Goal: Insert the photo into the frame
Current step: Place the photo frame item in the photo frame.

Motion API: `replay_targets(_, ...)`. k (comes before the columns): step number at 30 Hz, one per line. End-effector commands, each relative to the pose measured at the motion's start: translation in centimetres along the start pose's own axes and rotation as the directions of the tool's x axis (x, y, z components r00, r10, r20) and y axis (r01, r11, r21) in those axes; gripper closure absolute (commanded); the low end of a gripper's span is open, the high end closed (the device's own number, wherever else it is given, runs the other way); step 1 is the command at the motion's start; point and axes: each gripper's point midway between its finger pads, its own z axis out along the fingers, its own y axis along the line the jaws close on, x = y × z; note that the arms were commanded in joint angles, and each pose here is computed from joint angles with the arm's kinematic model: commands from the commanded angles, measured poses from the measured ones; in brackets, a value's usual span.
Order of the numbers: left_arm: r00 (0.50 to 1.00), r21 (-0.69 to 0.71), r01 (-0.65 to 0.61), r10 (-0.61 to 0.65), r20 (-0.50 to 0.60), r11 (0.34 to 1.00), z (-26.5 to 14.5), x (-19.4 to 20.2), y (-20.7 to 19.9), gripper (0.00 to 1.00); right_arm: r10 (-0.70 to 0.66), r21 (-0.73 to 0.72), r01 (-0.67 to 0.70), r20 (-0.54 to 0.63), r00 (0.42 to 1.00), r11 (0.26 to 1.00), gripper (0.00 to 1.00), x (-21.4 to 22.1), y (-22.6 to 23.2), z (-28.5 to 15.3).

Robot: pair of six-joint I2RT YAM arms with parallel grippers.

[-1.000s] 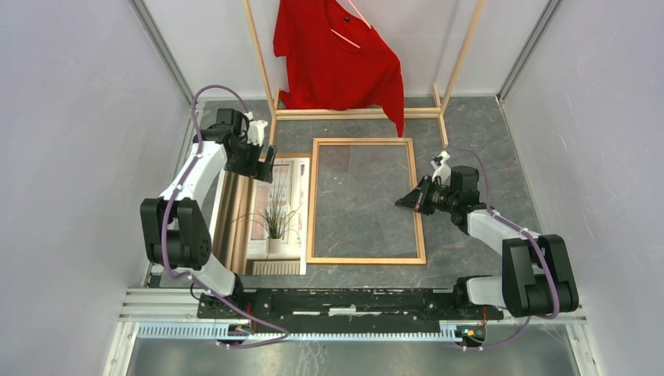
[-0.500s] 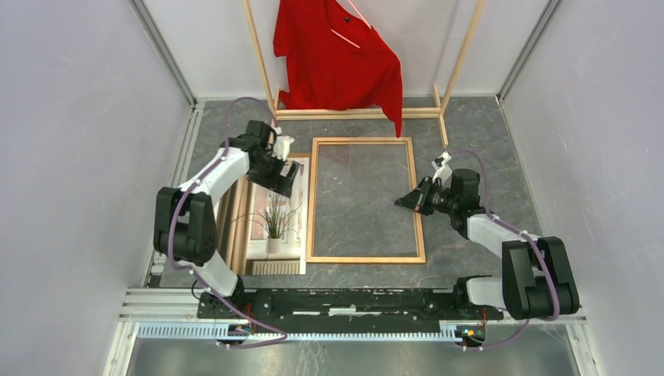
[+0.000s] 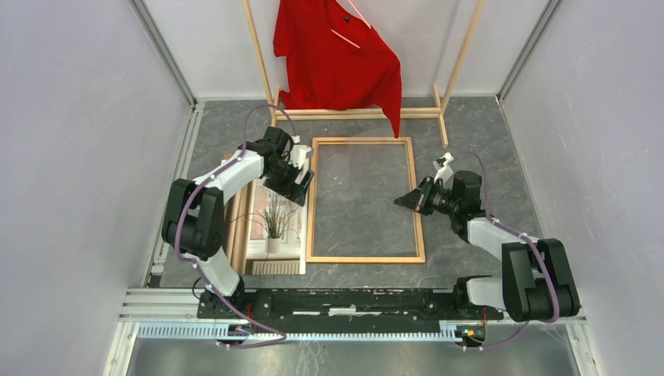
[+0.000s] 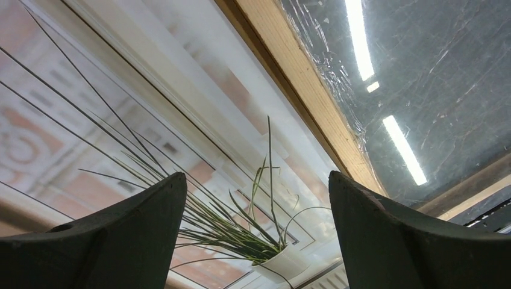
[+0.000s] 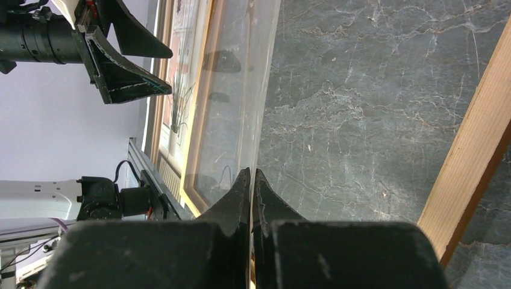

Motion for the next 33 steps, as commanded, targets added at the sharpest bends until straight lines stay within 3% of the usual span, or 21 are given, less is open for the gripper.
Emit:
replay_targets(1,1.0,0.039,-0.013,0.012,0.028,0.999,0.9,-0.9,-0.9,0.07,-0.086,-0.059,0.089,0.062,0.994,0.994,1.0,-1.6,1.5,-0.1)
replay_targets(22,0.999,-0.002,-0.039,0.039,-0.027,0.999,2.6,-0.1,-0.7,0.08,-0.146,-0.074,0.148,0.034,0.989,0.986,1.0,-3.0,2.0,0.6)
replay_targets(33,0.998,-0.018,-0.055,0.054,-0.037,0.998,2.7,0.5,-0.5,0.09,-0.083,-0.07,0.084,0.021,0.996,0.994,1.0,-1.6,1.5,0.4)
